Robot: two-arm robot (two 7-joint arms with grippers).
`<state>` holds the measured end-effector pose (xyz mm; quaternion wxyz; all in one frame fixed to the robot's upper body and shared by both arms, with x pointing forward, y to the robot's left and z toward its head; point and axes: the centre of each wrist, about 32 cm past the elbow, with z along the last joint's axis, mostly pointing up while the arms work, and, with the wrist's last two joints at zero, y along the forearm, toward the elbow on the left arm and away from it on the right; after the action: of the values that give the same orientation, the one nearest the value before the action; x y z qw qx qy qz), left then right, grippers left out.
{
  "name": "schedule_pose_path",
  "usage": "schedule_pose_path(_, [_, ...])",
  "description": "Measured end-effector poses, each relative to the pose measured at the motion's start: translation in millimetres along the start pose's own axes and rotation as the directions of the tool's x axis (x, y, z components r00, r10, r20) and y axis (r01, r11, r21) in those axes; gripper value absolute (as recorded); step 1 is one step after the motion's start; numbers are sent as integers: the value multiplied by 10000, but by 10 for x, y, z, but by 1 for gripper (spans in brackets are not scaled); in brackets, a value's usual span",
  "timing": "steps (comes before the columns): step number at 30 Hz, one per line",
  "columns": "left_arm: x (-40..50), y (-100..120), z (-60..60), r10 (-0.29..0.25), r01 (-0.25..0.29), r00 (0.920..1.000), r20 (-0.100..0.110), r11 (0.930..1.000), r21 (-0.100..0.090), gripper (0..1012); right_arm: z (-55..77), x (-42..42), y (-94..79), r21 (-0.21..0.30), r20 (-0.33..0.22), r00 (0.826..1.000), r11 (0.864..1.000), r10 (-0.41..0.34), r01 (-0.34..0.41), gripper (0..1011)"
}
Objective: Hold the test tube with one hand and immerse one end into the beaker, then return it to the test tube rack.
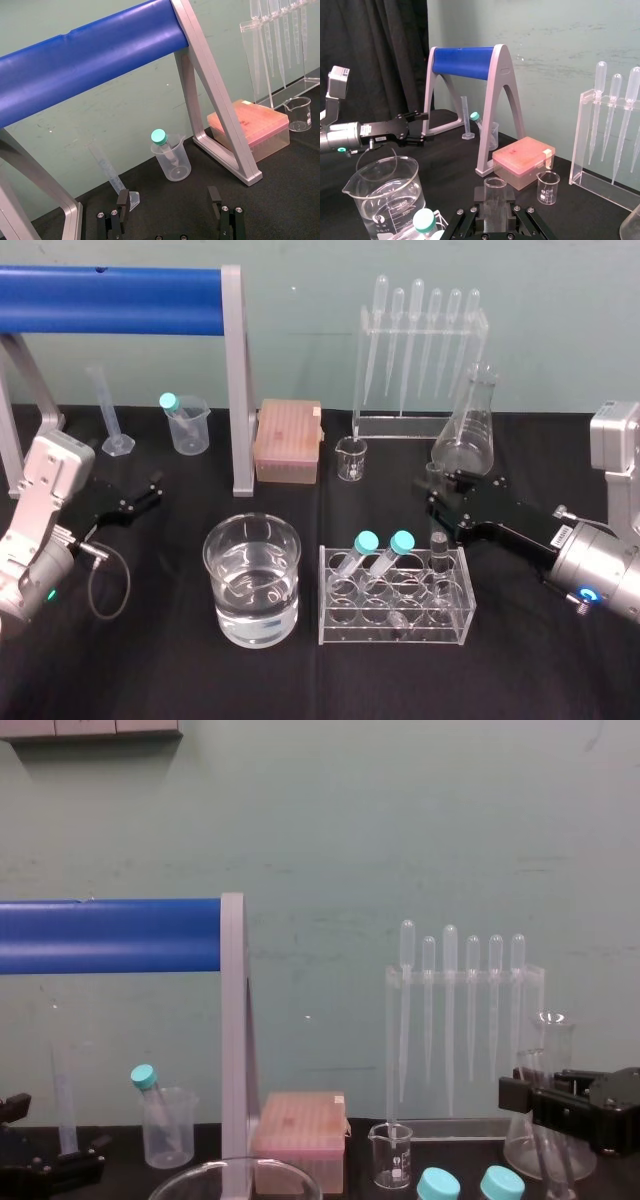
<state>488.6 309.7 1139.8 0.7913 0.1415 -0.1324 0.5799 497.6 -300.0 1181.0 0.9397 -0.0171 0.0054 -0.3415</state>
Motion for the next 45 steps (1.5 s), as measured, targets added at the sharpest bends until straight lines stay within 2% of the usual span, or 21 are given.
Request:
schedule_pose_path(9, [0,0,0,1,-1,10000,0,10000,0,1000,5,3,-2,29,-18,10000,10000,5,-4,228])
schedule_pose_path(14, [0,0,0,0,0,10000,0,10000,0,1000,73,14,-8,341,-97,10000,9994,8,-5,228])
schedule_pose_path(23, [0,0,0,0,0,10000,0,10000,-1,1000,304,53,-13,1433,-119,9999,9897,-29,45,228])
schedule_pose_path(26, [0,0,0,1,-1,10000,0,10000,0,1000,385,77,23,1969,-65,10000,9804,28,-14,228])
schedule_pose_path(29, [0,0,0,1,-1,10000,0,10000,-1,1000,417,97,62,2308,-33,10000,9730,85,-75,229])
schedule_pose_path(33, [0,0,0,0,0,10000,1,10000,-1,1000,452,126,183,2905,63,9997,9565,250,-257,228])
schedule_pose_path(37, [0,0,0,0,0,10000,0,10000,-1,1000,447,143,301,3083,162,9989,9502,431,-460,228])
schedule_pose_path(45, [0,0,0,0,0,10000,0,10000,-1,1000,415,163,414,2944,314,9976,9532,624,-689,228])
